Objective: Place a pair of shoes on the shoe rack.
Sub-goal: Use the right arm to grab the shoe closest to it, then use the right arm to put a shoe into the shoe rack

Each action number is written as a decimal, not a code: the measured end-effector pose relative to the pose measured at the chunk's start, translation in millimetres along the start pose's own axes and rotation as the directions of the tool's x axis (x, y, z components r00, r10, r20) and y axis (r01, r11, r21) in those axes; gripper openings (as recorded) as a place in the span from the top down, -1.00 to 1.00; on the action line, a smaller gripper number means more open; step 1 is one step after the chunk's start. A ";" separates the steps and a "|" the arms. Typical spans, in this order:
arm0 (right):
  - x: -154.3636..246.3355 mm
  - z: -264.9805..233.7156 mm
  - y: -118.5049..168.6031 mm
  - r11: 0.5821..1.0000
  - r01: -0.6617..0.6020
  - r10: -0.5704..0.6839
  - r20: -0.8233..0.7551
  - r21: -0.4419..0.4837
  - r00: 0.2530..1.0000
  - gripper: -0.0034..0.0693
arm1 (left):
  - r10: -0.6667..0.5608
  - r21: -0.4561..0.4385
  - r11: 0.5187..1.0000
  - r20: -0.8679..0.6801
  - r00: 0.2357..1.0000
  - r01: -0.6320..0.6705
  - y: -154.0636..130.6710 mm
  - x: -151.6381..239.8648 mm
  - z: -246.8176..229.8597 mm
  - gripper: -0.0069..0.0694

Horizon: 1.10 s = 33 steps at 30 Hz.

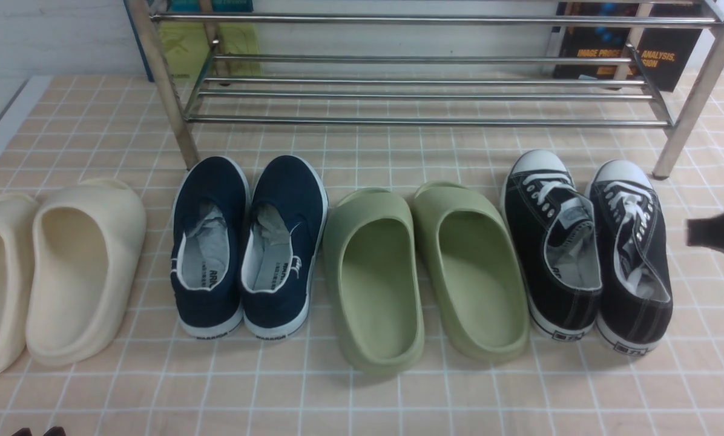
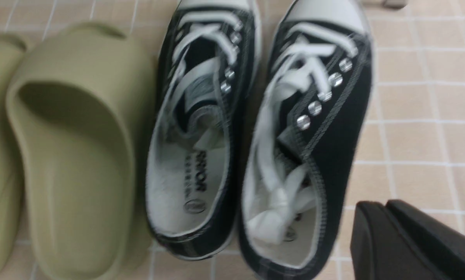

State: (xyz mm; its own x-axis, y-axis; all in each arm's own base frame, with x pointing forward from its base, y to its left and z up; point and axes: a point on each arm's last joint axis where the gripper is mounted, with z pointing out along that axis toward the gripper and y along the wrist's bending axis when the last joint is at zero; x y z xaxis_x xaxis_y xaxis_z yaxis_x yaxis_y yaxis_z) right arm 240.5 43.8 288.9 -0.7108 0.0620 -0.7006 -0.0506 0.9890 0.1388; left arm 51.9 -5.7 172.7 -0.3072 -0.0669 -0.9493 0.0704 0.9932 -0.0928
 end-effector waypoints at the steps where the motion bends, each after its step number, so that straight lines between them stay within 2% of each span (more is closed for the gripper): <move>1: -9.3 10.6 13.6 0.999 0.039 -0.040 -0.043 -0.026 0.998 0.51 | 0.000 0.000 1.000 0.000 1.000 0.000 0.0 0.0 0.0 0.19; 5: -23.1 42.9 53.5 0.986 0.137 -0.148 -0.115 -0.099 0.982 -0.04 | -0.001 0.000 1.000 0.000 1.000 0.001 0.0 0.0 0.0 0.19; 9: -19.7 75.2 73.5 0.976 0.176 -0.196 -0.171 -0.126 0.966 -0.36 | -0.001 0.000 1.000 0.000 1.000 0.001 0.0 0.0 0.0 0.19; 11: -11.9 95.1 75.8 0.976 0.182 -0.205 -0.210 -0.123 0.956 -0.40 | -0.001 0.000 1.000 0.000 1.000 0.001 0.0 0.0 0.0 0.19; 13: -2.8 112.6 75.7 0.976 0.187 -0.211 -0.257 -0.115 0.943 -0.35 | 0.000 0.000 1.000 0.000 1.000 0.000 0.0 0.0 0.0 0.19; 17: 12.1 136.9 74.1 0.976 0.191 -0.215 -0.329 -0.104 0.920 -0.03 | 0.001 -0.001 1.000 0.000 1.000 -0.001 0.1 0.0 0.0 0.19; 21: 15.1 140.8 76.4 0.977 0.185 -0.211 -0.354 -0.106 0.911 0.72 | 0.001 -0.001 1.000 0.000 1.000 -0.001 0.1 0.0 0.0 0.19; 23: 13.3 136.4 76.2 0.977 0.189 -0.214 -0.367 -0.104 0.905 0.88 | 0.001 -0.001 1.000 0.000 1.000 -0.001 0.1 0.0 0.0 0.19; 27: -2.7 113.2 76.3 0.971 0.220 -0.240 -0.361 -0.097 0.901 0.91 | 0.002 -0.001 1.000 0.000 1.000 -0.002 0.1 0.0 0.0 0.19; 33: -56.6 85.8 85.0 0.955 0.287 -0.296 -0.166 -0.077 0.941 0.91 | 0.002 -0.001 1.000 0.000 1.000 -0.002 0.1 0.0 0.0 0.19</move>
State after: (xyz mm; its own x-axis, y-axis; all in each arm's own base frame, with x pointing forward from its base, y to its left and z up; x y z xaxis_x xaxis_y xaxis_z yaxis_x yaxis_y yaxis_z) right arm 336.7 135.9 280.3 -0.7702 -0.2571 -0.5837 -0.3062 0.9519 -0.0152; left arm 51.9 -5.6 172.7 -0.3070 -0.0653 -0.9495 0.0700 0.9934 -0.0910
